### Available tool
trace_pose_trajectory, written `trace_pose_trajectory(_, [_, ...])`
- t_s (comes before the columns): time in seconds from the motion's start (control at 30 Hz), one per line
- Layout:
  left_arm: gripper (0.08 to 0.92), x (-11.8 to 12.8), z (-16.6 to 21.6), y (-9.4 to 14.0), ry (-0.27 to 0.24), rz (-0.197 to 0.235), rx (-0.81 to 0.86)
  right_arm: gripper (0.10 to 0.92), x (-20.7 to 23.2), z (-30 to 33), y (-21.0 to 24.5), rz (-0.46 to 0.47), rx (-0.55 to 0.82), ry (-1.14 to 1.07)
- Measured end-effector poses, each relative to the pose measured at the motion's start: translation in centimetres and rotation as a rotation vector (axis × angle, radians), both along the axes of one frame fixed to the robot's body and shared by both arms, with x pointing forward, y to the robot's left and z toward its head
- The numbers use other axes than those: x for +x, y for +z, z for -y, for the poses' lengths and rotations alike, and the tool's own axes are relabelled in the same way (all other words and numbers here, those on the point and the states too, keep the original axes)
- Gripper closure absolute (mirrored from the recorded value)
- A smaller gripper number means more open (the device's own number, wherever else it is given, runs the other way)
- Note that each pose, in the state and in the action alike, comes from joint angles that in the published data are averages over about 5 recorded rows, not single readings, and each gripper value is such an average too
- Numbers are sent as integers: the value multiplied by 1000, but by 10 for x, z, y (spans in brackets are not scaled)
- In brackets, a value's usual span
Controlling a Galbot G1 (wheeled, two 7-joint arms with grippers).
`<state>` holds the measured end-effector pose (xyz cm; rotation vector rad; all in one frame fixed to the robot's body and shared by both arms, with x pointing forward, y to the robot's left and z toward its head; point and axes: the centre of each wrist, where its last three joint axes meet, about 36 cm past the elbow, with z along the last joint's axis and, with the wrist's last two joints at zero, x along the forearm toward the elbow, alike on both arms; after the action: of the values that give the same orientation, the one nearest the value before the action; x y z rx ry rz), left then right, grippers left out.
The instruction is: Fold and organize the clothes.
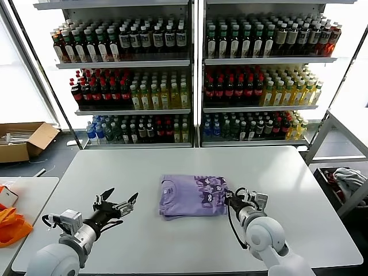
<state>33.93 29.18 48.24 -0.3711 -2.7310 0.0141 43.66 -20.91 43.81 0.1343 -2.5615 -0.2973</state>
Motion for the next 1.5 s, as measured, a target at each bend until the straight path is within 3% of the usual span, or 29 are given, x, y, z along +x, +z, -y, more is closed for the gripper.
trace_pose_trajectory(0.33, [177,-17,28,-4,15,4,-101,589,10,12,0,140,-247,0])
trace_pose_trajectory(0.57, [177,-28,43,-11,20,1,-132,390,-4,-20,4,231,-264,38])
trace_pose_trajectory(0.77, [177,-35,48,-15,30,4,-132,232,-7,-44,-10,226,-246,39])
trace_pose_trajectory(1.23, [177,-40,59,-25,28,-10,-126,199,-5,-56,-44,73,-162,-48])
trace_pose_trajectory(1.5, [177,-42,60,-27,17,-17,-119,200,-17,-54,-48,51,-137,-66])
